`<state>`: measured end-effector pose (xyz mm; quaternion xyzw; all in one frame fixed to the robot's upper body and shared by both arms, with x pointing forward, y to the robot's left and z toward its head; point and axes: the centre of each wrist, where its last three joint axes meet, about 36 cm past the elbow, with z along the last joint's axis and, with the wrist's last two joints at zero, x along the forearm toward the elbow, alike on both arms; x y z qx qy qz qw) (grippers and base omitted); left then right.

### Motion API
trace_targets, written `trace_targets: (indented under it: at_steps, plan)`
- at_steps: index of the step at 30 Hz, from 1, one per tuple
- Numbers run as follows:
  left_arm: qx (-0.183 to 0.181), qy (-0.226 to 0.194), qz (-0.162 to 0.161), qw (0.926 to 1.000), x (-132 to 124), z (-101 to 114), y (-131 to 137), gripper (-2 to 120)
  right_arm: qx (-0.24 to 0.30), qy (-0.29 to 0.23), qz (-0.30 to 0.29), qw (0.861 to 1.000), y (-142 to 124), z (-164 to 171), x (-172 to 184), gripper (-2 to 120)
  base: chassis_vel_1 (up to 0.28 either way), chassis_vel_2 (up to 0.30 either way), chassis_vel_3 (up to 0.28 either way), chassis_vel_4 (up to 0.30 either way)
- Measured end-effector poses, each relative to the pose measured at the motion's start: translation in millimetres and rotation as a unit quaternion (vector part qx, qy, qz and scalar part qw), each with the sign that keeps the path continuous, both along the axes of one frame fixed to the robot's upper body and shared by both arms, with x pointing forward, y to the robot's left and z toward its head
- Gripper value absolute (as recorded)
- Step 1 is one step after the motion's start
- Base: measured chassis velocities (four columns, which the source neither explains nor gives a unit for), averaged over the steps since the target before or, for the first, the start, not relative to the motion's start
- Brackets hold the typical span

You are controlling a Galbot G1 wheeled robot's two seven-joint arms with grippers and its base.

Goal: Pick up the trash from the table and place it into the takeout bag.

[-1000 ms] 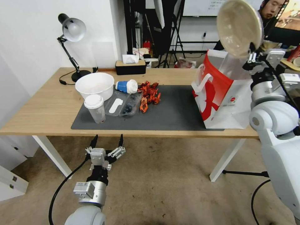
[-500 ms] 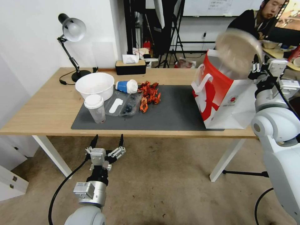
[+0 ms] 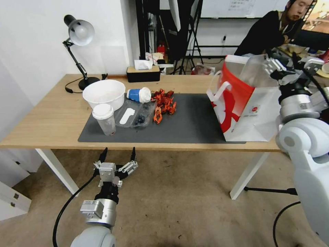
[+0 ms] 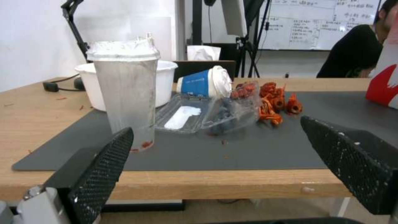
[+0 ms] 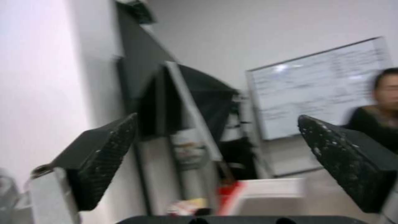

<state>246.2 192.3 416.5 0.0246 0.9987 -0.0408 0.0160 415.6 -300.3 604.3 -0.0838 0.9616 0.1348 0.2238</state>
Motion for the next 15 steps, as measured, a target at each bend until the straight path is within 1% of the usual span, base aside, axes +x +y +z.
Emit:
trace_targets:
  at_steps: [1,2,3,4,5,7,9,10,12,13,14,15]
  plan:
    - [0.000,0.000,0.000,1.0000,0.0,0.0,0.0,100,0.000,0.000,0.000,1.000,0.0,0.0,0.0,99,0.000,0.000,0.000,0.000]
    - [0.000,0.000,0.000,1.0000,-0.1,0.0,0.1,100,-0.003,-0.007,0.025,1.000,5.6,-6.1,-6.6,100,0.000,0.000,0.000,0.000]
    - [0.000,0.000,0.000,1.0000,-0.2,0.0,0.1,100,-0.005,-0.009,0.031,0.999,7.5,-8.2,-8.8,100,0.000,0.000,0.000,0.000]
    - [0.001,-0.001,-0.001,1.0000,-0.6,0.1,0.4,100,-0.023,-0.011,0.053,0.998,16.1,-20.3,-19.9,100,0.000,0.000,0.000,0.000]
    - [0.001,-0.001,0.000,1.0000,-0.7,0.0,0.6,100,-0.037,-0.010,0.058,0.998,20.0,-27.9,-25.4,100,0.000,0.000,0.000,0.000]
    - [0.001,-0.002,0.000,1.0000,-0.7,0.0,0.5,100,-0.046,-0.010,0.059,0.997,21.6,-33.0,-28.2,100,0.000,0.000,0.000,0.000]
    - [0.001,-0.004,0.000,1.0000,-0.9,-0.1,0.7,100,-0.088,-0.004,0.050,0.995,27.8,-55.3,-39.7,100,0.000,0.000,0.000,0.000]
    - [0.001,-0.004,0.000,1.0000,-0.9,-0.1,0.7,100,-0.088,-0.004,0.050,0.995,27.8,-55.3,-39.7,100,0.000,0.000,0.000,0.000]
    - [0.002,-0.004,0.000,1.0000,-1.0,-0.2,1.0,100,-0.113,0.007,0.038,0.993,30.5,-72.2,-49.1,100,0.000,0.000,0.000,0.000]
    - [0.002,-0.004,0.000,1.0000,-0.9,-0.7,1.1,100,-0.134,0.022,0.023,0.991,32.8,-86.0,-58.8,100,0.000,0.000,0.000,0.000]
    - [0.002,-0.004,0.000,1.0000,-0.9,-0.7,1.1,100,-0.134,0.022,0.023,0.991,32.8,-86.0,-58.8,100,0.000,0.000,0.000,0.000]
    - [0.002,-0.004,0.000,1.0000,-0.8,-1.1,1.3,100,-0.143,0.035,0.013,0.989,34.5,-94.8,-65.9,100,0.000,0.000,0.000,0.000]
